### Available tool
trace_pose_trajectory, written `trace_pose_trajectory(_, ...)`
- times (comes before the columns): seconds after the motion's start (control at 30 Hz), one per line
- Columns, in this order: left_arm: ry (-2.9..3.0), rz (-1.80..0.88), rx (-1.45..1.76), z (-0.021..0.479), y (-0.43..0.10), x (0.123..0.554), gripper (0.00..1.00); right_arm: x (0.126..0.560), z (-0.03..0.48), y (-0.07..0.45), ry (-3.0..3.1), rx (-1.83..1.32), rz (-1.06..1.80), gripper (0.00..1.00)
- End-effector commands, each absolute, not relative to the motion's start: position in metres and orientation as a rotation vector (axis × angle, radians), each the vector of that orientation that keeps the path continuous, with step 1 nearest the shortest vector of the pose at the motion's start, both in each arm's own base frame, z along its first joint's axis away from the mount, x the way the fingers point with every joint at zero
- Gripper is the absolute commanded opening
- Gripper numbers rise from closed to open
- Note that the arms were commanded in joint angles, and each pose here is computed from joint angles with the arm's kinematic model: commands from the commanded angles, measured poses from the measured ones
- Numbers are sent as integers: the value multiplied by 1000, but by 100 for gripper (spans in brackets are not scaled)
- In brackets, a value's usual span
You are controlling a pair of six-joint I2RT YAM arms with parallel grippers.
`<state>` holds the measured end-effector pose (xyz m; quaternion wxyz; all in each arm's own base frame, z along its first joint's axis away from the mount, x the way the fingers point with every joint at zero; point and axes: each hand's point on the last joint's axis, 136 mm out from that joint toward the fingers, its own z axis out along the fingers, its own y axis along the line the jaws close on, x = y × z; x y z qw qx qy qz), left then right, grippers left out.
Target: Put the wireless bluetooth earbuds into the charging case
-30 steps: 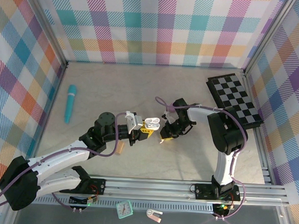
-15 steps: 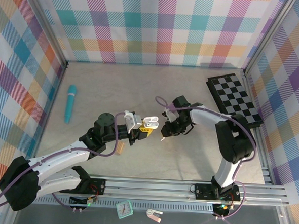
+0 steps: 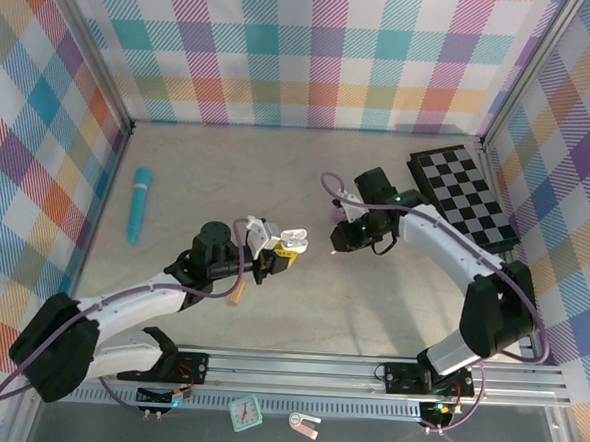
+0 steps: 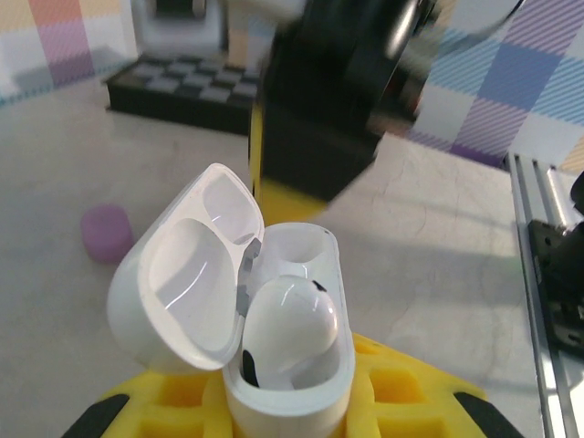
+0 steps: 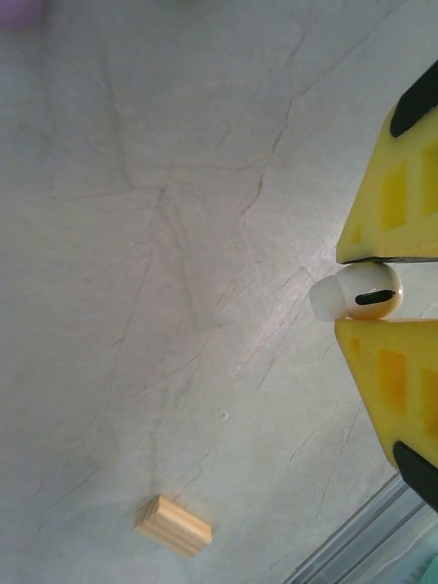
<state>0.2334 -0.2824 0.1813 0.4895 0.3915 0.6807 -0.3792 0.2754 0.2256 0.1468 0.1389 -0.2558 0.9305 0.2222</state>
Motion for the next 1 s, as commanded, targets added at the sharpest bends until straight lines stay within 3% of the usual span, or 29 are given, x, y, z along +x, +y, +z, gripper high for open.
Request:
trace_pose_trajectory(0.0, 1667, -929, 986, 173, -288, 238, 10, 269, 176, 221, 2649, -786, 575, 21)
trace_pose_trajectory(0.43, 1684, -1055, 1039, 168, -304, 233, 10, 250, 227, 255, 2448, -1027, 490, 21)
trace_pose_trajectory(0.97, 1670, -1121, 1027, 187, -308, 229, 10, 243, 212, 272, 2461, -1112, 485, 21)
